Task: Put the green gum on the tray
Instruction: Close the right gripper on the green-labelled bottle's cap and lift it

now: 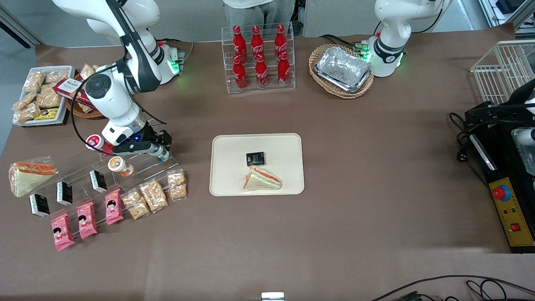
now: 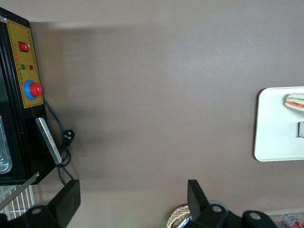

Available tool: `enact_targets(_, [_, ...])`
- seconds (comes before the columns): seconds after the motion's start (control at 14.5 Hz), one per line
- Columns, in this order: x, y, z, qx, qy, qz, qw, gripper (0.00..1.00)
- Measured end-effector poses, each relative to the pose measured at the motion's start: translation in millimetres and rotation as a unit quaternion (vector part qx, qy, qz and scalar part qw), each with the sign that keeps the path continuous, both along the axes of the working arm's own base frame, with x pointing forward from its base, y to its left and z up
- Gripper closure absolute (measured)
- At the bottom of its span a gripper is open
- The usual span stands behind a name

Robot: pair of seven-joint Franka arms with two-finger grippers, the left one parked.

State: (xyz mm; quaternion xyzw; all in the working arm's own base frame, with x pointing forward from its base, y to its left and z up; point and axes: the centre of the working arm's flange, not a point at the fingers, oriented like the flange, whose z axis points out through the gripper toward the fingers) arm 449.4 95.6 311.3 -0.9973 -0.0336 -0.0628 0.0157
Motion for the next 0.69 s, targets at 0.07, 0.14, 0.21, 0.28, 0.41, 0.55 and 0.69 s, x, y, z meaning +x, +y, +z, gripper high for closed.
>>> enact_targets(0.07, [-0.7, -0.1, -0.7, 0.0, 0.001, 0.0, 1.0, 0.07])
enact_targets(0.14, [-0.8, -0.2, -0.8, 0.0, 0.001, 0.0, 1.0, 0.16])
enact_targets(0.21, [-0.8, -0.2, -0.8, 0.0, 0.001, -0.001, 1.0, 0.26])
enact_targets(0.28, [-0.8, -0.2, -0.7, 0.0, 0.001, -0.001, 1.0, 0.39])
enact_targets(0.41, [-0.8, -0.2, -0.7, 0.0, 0.001, -0.001, 1.0, 0.41])
enact_targets(0.55, [-0.8, -0.2, -0.7, 0.0, 0.001, -0.002, 1.0, 0.41])
enact_targets(0.69, [0.2, -0.7, 1.1, 0.001, -0.001, -0.004, 1.0, 0.41])
